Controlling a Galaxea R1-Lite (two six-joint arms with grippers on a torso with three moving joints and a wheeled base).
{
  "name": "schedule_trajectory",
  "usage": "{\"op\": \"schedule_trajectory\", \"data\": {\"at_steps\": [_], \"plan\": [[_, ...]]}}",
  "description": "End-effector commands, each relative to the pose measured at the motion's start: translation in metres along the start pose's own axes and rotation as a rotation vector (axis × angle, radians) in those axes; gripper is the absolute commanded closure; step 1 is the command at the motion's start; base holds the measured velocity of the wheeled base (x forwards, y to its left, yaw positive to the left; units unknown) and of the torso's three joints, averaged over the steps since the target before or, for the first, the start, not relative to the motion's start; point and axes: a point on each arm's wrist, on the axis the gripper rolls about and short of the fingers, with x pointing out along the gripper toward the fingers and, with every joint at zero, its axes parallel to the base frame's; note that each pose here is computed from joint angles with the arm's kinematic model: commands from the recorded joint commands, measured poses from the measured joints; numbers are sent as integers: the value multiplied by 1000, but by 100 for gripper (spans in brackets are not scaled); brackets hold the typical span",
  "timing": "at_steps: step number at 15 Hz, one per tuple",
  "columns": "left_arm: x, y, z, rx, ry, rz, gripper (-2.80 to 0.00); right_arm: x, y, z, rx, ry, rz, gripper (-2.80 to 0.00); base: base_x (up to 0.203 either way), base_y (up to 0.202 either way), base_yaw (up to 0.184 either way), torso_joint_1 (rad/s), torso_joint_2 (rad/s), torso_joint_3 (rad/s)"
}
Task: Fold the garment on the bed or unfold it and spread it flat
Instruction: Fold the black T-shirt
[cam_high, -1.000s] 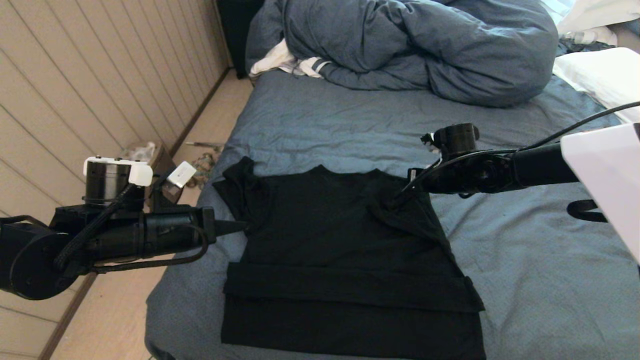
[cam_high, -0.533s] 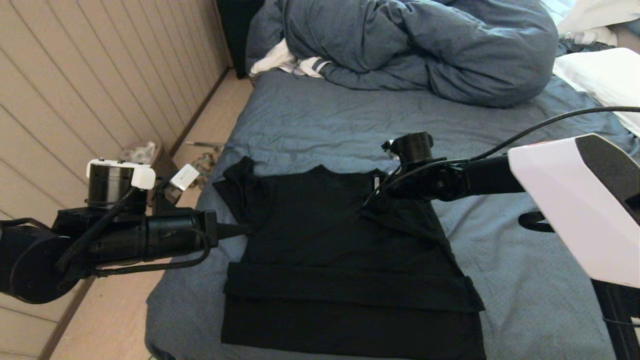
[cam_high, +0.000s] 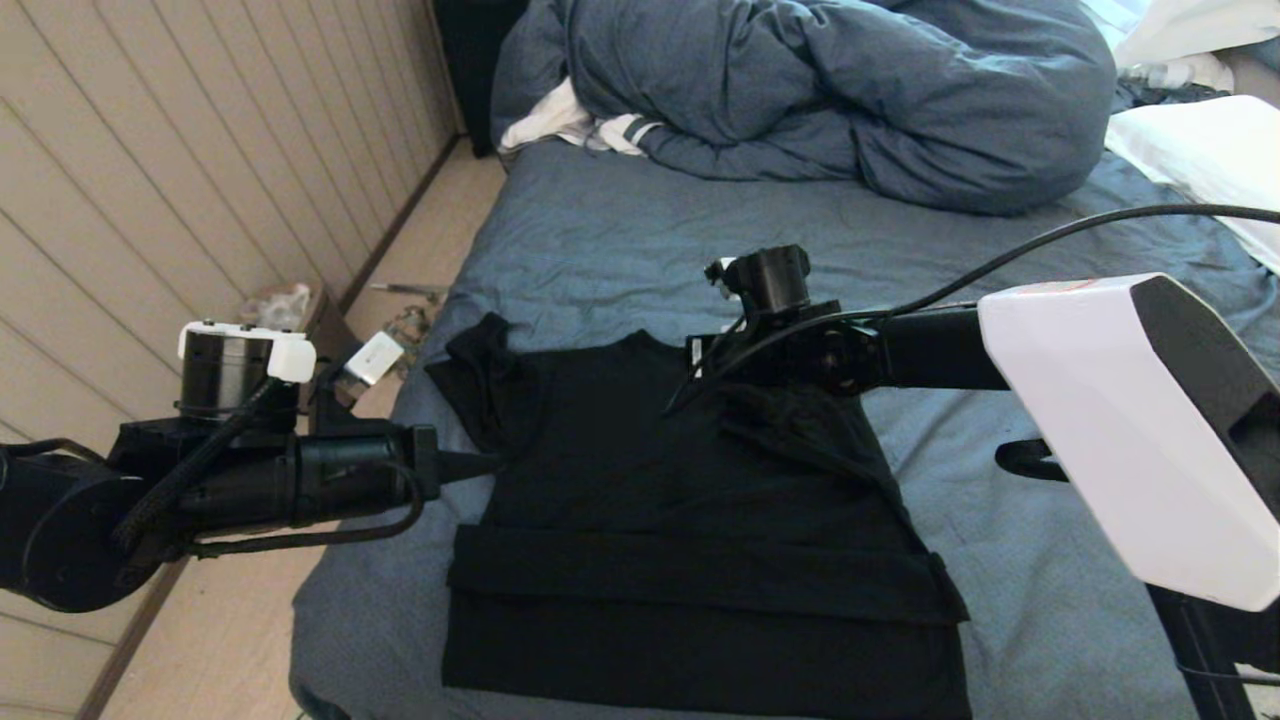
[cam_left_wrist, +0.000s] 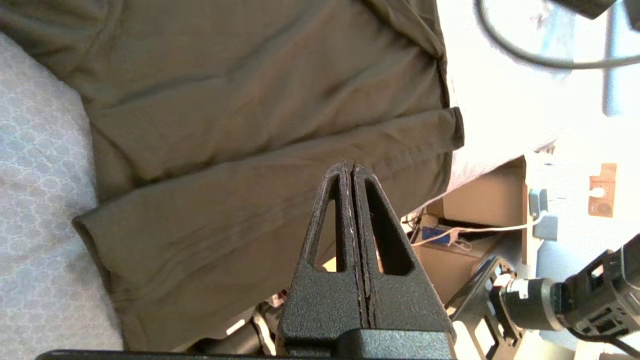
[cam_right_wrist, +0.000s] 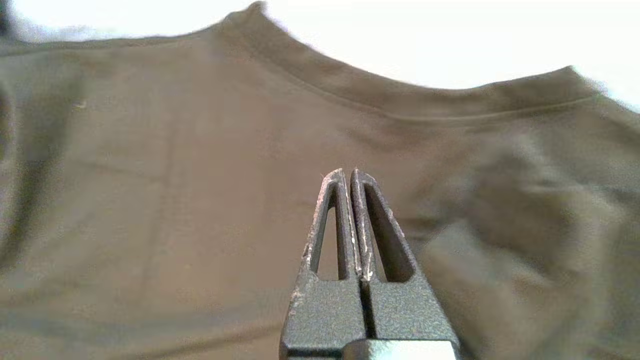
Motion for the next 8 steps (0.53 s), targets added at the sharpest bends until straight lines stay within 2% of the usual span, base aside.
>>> {"op": "schedule_trajectory", "data": {"at_steps": [1, 4, 5, 6, 8], "plan": [[1, -1, 0, 0, 2, -6, 0, -10, 1, 6, -2, 10, -7, 0, 0, 0, 0, 0, 0, 0], [2, -2, -2, 0, 8, -10, 0, -34, -7, -8, -42, 166, -39, 0, 0, 0, 0, 0, 0, 0], [2, -2, -2, 1, 11, -12, 0, -36, -9, -17, -61, 203, -47, -157, 0, 0, 0, 0, 0, 0], [3, -2, -3, 0, 14, -12, 0, -37, -11, -23, -76, 226, -50, -280, 0, 0, 0, 0, 0, 0], [4, -2, -4, -2, 20, -13, 0, -33, -12, -29, -91, 246, -53, -280, 0, 0, 0, 0, 0, 0]]}}
